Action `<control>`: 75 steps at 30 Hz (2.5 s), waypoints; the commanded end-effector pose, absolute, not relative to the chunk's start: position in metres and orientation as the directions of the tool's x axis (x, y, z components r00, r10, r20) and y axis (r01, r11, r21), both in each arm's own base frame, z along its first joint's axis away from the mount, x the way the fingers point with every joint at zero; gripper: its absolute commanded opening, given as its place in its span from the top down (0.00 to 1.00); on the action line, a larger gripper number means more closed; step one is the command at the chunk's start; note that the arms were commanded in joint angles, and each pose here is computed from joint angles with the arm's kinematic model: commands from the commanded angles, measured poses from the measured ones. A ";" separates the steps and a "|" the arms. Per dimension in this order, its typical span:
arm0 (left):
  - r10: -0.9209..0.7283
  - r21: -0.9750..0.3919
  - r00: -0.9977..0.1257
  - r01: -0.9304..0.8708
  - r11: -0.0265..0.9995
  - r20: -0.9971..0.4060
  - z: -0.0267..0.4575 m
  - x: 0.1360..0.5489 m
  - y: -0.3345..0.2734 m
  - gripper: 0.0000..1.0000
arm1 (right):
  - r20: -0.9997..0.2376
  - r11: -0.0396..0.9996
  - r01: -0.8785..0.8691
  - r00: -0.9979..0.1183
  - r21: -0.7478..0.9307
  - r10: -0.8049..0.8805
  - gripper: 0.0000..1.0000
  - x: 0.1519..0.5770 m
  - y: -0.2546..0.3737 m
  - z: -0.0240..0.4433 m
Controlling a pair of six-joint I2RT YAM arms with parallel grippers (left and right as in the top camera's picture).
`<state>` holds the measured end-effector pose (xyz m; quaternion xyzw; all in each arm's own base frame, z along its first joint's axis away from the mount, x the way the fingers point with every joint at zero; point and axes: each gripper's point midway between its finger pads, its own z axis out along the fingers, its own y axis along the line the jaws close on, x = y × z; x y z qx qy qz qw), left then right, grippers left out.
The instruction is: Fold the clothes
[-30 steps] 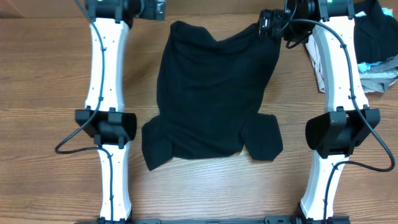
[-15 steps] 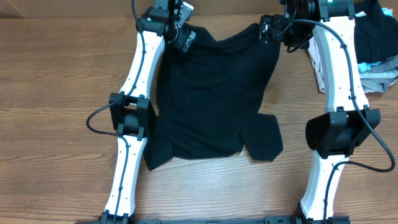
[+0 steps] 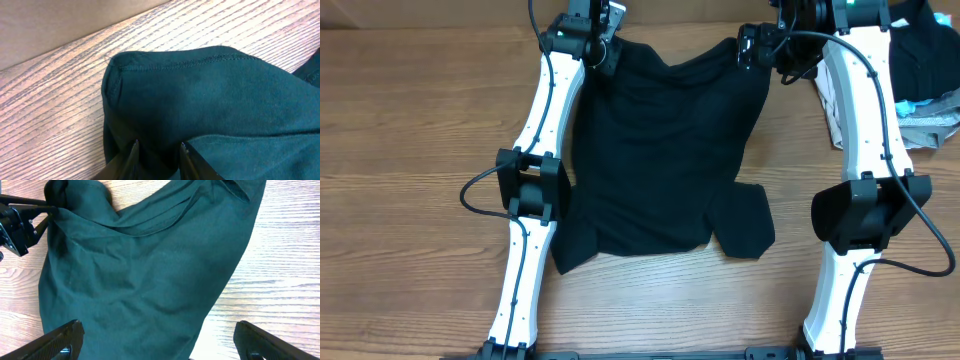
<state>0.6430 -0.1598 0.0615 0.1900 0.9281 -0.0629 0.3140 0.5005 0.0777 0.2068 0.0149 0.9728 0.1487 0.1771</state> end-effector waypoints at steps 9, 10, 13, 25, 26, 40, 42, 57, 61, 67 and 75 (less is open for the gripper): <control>0.271 -0.005 -0.746 0.345 0.938 -0.608 0.056 0.647 -0.154 0.96 | -0.366 0.957 -0.025 -0.927 0.289 0.086 0.00 0.500 0.074 0.218; 0.253 0.002 -0.750 0.318 0.948 -0.611 0.059 0.649 -0.148 0.96 | -0.365 0.957 -0.025 -0.927 0.289 0.086 0.00 0.499 0.074 0.218; 0.190 0.010 -0.750 0.238 0.971 -0.634 0.076 0.656 -0.131 0.96 | -0.364 0.957 -0.024 -0.928 0.290 0.086 0.00 0.499 0.074 0.218; 0.033 0.043 -0.581 -0.002 0.999 -0.813 0.189 0.684 -0.055 0.96 | -0.365 0.957 -0.025 -0.927 0.289 0.086 0.00 0.499 0.074 0.218; 0.030 0.042 -0.575 -0.008 0.999 -0.817 0.191 0.685 -0.051 0.96 | -0.365 0.957 -0.025 -0.927 0.289 0.086 0.00 0.499 0.074 0.218; -0.024 0.014 -0.618 -0.057 0.998 -0.786 0.185 0.676 -0.034 0.00 | -0.364 0.957 -0.024 -0.928 0.289 0.087 0.00 0.499 0.074 0.218; -0.042 0.001 -0.644 -0.066 0.998 -0.764 0.185 0.667 -0.033 0.00 | -0.362 0.957 -0.023 -0.928 0.289 0.087 0.00 0.499 0.074 0.217; -0.110 -0.215 -0.798 0.025 0.976 -0.593 0.305 0.513 -0.071 0.00 | -0.436 0.956 0.051 -0.882 0.289 0.179 0.00 0.417 0.058 0.321; -0.088 -0.161 -0.832 0.002 0.987 -0.548 0.320 0.470 -0.068 0.00 | -0.524 0.953 0.126 -0.812 0.274 0.258 0.00 0.377 0.041 0.370; -0.108 -0.264 -0.782 0.075 0.962 -0.614 0.374 0.435 -0.087 0.00 | -0.595 0.928 0.151 -0.729 0.341 0.338 0.00 0.330 0.038 0.417; -0.085 -0.273 -0.709 0.156 0.949 -0.700 0.433 0.371 -0.097 0.00 | -0.599 0.916 0.168 -0.710 0.365 0.369 0.00 0.271 0.035 0.422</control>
